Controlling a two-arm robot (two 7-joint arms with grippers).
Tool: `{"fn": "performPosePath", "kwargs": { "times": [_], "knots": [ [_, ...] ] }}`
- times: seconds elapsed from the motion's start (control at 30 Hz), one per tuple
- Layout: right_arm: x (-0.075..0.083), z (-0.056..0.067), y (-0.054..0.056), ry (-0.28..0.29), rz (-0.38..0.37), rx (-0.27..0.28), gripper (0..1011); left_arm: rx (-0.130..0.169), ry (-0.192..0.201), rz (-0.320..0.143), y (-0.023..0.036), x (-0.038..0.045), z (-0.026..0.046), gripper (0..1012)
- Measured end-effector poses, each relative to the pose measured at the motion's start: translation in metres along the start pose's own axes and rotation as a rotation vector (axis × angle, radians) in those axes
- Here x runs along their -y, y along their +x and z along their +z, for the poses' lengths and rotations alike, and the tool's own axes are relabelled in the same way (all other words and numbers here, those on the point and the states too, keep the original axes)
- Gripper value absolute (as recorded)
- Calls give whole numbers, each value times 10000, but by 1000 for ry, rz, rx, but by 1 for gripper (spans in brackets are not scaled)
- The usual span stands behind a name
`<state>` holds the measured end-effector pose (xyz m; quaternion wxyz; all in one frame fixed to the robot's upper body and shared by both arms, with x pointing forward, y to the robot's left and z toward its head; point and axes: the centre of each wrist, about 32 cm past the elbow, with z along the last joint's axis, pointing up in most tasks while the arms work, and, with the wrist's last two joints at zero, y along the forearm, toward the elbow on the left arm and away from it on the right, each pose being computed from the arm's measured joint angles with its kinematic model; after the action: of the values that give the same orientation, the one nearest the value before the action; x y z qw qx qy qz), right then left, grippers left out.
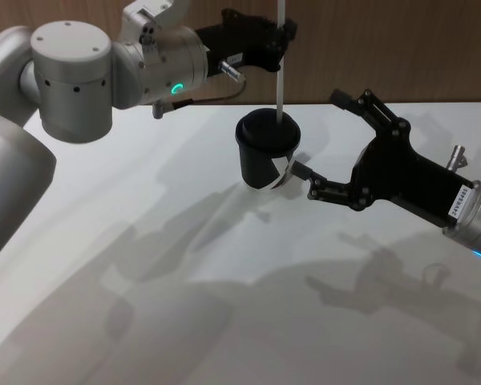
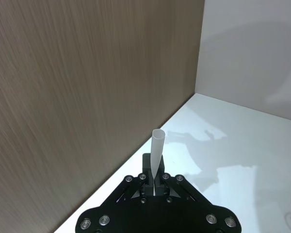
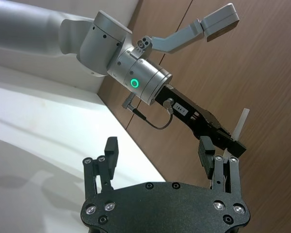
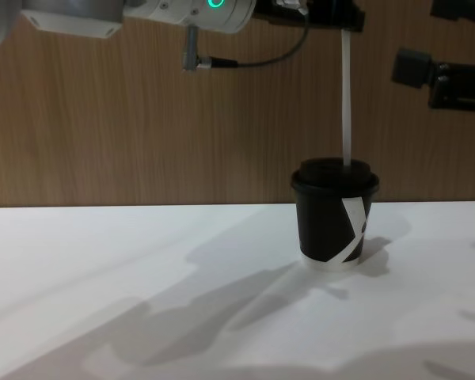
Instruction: Pick up the straw with one hand, pass it to the other hand, and insert it into the cup.
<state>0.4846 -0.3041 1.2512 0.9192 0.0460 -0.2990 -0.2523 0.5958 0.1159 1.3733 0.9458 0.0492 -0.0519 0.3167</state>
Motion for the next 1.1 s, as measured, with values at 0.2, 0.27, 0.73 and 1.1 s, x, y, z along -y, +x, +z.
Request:
{"fn": "performPosePath", "kwargs": {
  "times": [0.2,0.27,0.73,1.1],
  "knots": [
    [0,0,0,0,0,0,1001,-3,8,-3,13,16,-23,15],
    [0,0,0,0,0,0,1001,-3,11,-4,15,22,-33,14],
    [0,0,0,0,0,0,1001,-14,39,-5,-10,68,-142,14],
    [0,0,0,0,0,0,1001,-35,58,10,-42,107,-254,15]
  ]
}}
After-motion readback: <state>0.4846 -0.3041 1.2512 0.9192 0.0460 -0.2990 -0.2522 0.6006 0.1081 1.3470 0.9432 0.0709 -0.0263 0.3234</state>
